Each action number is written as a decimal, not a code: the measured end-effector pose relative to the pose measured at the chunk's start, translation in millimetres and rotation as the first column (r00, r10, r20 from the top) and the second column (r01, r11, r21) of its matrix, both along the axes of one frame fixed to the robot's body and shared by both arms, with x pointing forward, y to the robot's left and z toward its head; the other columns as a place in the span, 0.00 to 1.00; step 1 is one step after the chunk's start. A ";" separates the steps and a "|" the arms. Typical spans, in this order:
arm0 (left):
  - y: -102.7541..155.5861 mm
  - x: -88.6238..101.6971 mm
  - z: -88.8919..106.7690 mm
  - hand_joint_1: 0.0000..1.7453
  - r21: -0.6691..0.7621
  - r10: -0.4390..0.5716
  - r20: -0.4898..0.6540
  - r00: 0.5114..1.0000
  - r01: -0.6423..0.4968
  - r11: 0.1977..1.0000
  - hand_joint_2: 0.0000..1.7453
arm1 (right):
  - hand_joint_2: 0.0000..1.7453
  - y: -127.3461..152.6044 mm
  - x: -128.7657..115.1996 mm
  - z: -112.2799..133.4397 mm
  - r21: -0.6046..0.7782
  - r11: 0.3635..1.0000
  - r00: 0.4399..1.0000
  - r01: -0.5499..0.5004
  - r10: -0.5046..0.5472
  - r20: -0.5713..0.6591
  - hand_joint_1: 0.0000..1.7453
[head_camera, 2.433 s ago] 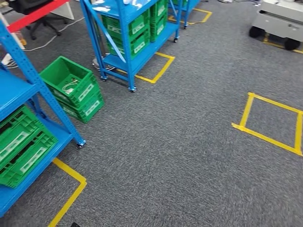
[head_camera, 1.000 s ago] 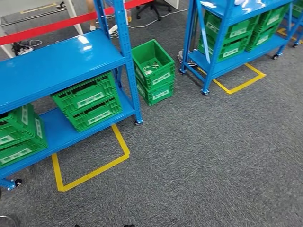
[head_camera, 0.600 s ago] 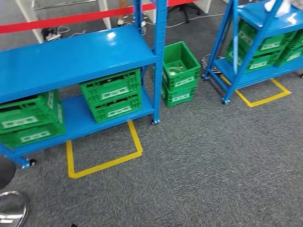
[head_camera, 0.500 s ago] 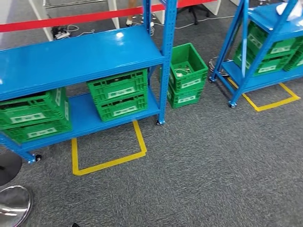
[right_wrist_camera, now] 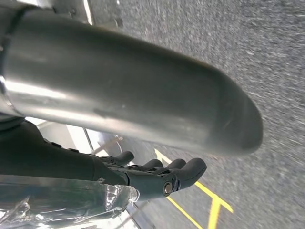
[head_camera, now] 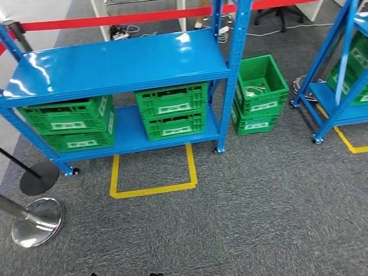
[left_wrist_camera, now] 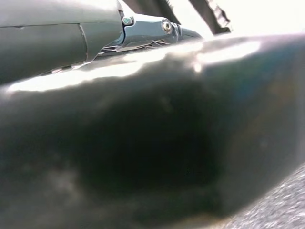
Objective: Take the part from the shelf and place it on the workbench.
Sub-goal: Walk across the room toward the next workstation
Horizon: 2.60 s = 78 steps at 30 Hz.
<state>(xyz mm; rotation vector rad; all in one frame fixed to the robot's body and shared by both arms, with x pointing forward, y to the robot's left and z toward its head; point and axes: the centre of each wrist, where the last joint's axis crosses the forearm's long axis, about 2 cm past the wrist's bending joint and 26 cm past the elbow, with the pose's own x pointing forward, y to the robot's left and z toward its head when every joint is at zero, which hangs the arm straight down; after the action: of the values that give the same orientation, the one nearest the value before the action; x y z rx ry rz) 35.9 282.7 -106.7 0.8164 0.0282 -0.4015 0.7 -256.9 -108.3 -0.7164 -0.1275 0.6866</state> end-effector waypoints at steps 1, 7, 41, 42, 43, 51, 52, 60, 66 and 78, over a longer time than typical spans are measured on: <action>0.0 -0.8 -0.1 0.00 0.000 0.000 -0.002 1.000 0.000 1.000 0.00 | 0.00 0.0 0.6 0.0 0.000 1.000 1.000 0.000 0.000 0.002 0.00; 0.0 1.6 0.2 0.00 0.000 -0.001 0.002 1.000 0.001 1.000 0.00 | 0.00 0.0 2.6 0.1 0.001 1.000 1.000 -0.002 0.002 0.008 0.00; 8.1 -15.5 -4.1 0.00 -0.270 0.198 -0.003 0.980 -0.191 0.944 0.50 | 0.25 -8.2 -0.6 -2.2 0.191 0.956 0.974 0.224 -0.228 -0.002 0.00; 8.9 -16.3 -4.2 0.00 -0.280 0.202 -0.002 0.979 -0.195 0.940 0.25 | 0.00 -9.1 -0.9 -2.3 0.200 0.951 0.971 0.235 -0.238 -0.006 0.00; 9.6 -17.0 -4.4 0.00 -0.291 0.207 -0.001 0.978 -0.198 0.936 0.00 | 0.00 -10.0 -1.0 -2.5 0.210 0.947 0.969 0.245 -0.248 -0.009 0.00; 13.9 -20.8 -5.1 0.00 -0.378 0.237 0.012 0.971 -0.215 0.901 0.00 | 0.00 -17.0 -1.1 -3.4 0.290 0.903 0.946 0.318 -0.323 -0.033 0.00; 14.3 -21.3 -5.2 0.00 -0.389 0.240 0.014 0.971 -0.216 0.895 0.00 | 0.00 -17.7 -1.0 -3.5 0.301 0.896 0.943 0.327 -0.332 -0.036 0.00; 16.0 -25.6 -5.6 0.00 -0.482 0.269 0.029 0.963 -0.222 0.848 0.00 | 0.00 -23.8 -0.2 -4.0 0.390 0.836 0.916 0.387 -0.397 -0.057 0.00; 15.8 -28.6 -5.8 0.00 -0.553 0.294 0.042 0.955 -0.223 0.803 0.00 | 0.00 -26.9 0.2 -4.2 0.462 0.778 0.893 0.425 -0.443 -0.075 0.00; 12.9 -34.7 -5.5 0.00 -0.691 0.345 0.066 0.936 -0.207 0.692 0.00 | 0.00 -29.5 0.6 -3.8 0.610 0.635 0.847 0.474 -0.517 -0.120 0.00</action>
<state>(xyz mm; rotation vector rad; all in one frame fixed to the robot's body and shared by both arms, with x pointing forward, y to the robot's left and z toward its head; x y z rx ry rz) 1.2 295.7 -112.3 0.1040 -0.1687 -0.0181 1.3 -286.5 -112.1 -0.1014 -0.1957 0.0512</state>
